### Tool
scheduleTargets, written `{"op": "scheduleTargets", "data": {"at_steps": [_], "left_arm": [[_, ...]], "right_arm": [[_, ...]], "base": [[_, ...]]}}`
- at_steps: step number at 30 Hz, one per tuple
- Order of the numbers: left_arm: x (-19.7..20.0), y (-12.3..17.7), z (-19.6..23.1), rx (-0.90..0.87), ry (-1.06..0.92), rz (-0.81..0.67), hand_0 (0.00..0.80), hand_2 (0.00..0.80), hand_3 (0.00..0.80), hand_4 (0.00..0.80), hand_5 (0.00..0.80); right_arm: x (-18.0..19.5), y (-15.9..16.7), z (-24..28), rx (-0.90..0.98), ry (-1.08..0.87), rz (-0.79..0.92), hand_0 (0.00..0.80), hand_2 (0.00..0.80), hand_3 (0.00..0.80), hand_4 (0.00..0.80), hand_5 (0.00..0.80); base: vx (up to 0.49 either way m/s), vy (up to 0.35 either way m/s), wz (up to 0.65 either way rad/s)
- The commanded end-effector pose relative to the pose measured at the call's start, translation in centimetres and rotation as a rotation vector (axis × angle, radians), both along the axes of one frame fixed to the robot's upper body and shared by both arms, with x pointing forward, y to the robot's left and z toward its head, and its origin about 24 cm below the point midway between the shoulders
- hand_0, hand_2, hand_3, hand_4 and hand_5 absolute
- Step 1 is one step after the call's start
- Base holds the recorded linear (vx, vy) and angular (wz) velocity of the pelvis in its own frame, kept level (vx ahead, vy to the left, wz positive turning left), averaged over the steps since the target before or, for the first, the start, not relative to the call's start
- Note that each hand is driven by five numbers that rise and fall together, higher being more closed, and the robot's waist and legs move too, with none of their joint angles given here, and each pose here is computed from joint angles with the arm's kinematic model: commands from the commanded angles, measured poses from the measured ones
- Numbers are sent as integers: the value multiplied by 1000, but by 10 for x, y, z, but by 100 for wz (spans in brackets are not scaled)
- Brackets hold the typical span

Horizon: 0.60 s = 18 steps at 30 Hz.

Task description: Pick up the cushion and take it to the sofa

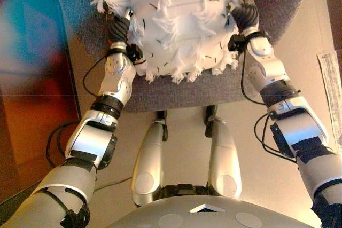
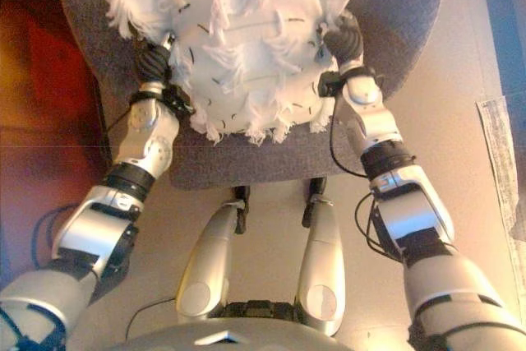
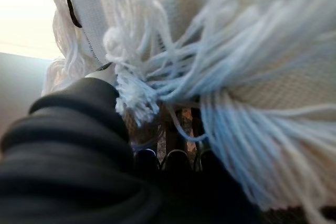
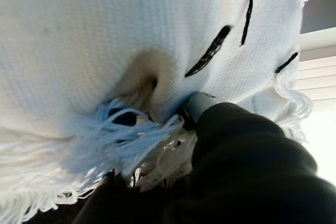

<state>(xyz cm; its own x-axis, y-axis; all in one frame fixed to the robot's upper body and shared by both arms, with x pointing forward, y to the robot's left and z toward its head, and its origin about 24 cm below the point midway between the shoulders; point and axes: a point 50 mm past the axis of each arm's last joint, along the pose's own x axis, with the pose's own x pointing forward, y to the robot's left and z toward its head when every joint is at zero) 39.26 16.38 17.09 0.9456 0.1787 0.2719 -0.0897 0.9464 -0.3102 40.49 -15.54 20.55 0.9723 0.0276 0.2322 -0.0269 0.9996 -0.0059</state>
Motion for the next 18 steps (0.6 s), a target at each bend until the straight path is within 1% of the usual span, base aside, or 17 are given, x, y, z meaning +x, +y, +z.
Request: {"op": "scheduleTargets", "data": {"at_steps": [1, 7, 13, 15, 18], "left_arm": [[6, -36, 49, -20, -150, -99, 800, 800, 800, 800, 800], [8, -37, 81, 30, -208, -83, 800, 800, 800, 800, 800], [1, -43, 112, 63, -320, -114, 800, 800, 800, 800, 800], [2, -43, 117, 82, -306, -104, 800, 800, 800, 800, 800], [9, -47, 121, 118, -217, -95, 800, 800, 800, 800, 800]], "right_arm": [[-1, 39, 41, -64, -147, 117, 800, 800, 800, 800, 800], [1, 34, 70, -68, -195, 92, 800, 800, 800, 800, 800], [-2, 35, 94, -77, -268, 83, 800, 800, 800, 800, 800], [-1, 33, 98, -82, -265, 70, 800, 800, 800, 800, 800], [5, 31, 100, -101, -206, 50, 800, 800, 800, 800, 800]], "base": [[32, 7, 6], [34, 2, 9], [47, -4, 5], [46, -2, 4], [22, -4, 2]]}}
